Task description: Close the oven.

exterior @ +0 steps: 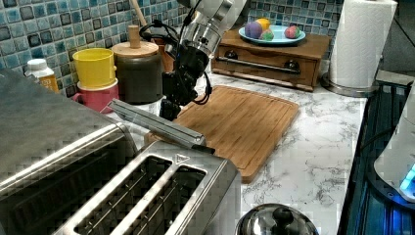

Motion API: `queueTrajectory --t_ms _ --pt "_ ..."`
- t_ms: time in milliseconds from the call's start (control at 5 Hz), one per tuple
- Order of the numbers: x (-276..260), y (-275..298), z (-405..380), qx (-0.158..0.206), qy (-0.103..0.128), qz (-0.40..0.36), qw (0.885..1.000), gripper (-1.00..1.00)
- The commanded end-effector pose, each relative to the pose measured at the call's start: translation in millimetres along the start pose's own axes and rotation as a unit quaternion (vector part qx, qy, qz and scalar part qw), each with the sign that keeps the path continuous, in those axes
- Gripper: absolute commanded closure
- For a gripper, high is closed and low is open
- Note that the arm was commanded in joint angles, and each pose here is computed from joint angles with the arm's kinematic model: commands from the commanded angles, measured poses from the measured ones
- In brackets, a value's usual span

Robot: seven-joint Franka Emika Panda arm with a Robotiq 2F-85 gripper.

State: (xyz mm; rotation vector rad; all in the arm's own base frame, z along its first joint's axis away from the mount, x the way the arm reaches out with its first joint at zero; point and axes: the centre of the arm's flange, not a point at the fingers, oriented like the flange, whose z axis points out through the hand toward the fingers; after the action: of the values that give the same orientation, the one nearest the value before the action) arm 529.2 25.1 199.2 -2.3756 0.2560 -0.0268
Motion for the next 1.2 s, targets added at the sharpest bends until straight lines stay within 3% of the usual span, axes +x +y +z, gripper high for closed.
queueTrajectory --t_ms 200,400,600,1000,1200 --pt "-13 -225 4 0.067 -0.021 -0.134 0.988 1.00" --pt "-29 -290 -7 0.057 -0.012 -0.180 0.982 1.00" --pt "-46 -344 11 -0.006 -0.012 -0.208 0.978 1.00" --pt "-43 -384 62 -0.162 -0.012 -0.178 0.971 1.00" --pt "-37 -410 61 -0.236 0.017 -0.156 0.959 1.00"
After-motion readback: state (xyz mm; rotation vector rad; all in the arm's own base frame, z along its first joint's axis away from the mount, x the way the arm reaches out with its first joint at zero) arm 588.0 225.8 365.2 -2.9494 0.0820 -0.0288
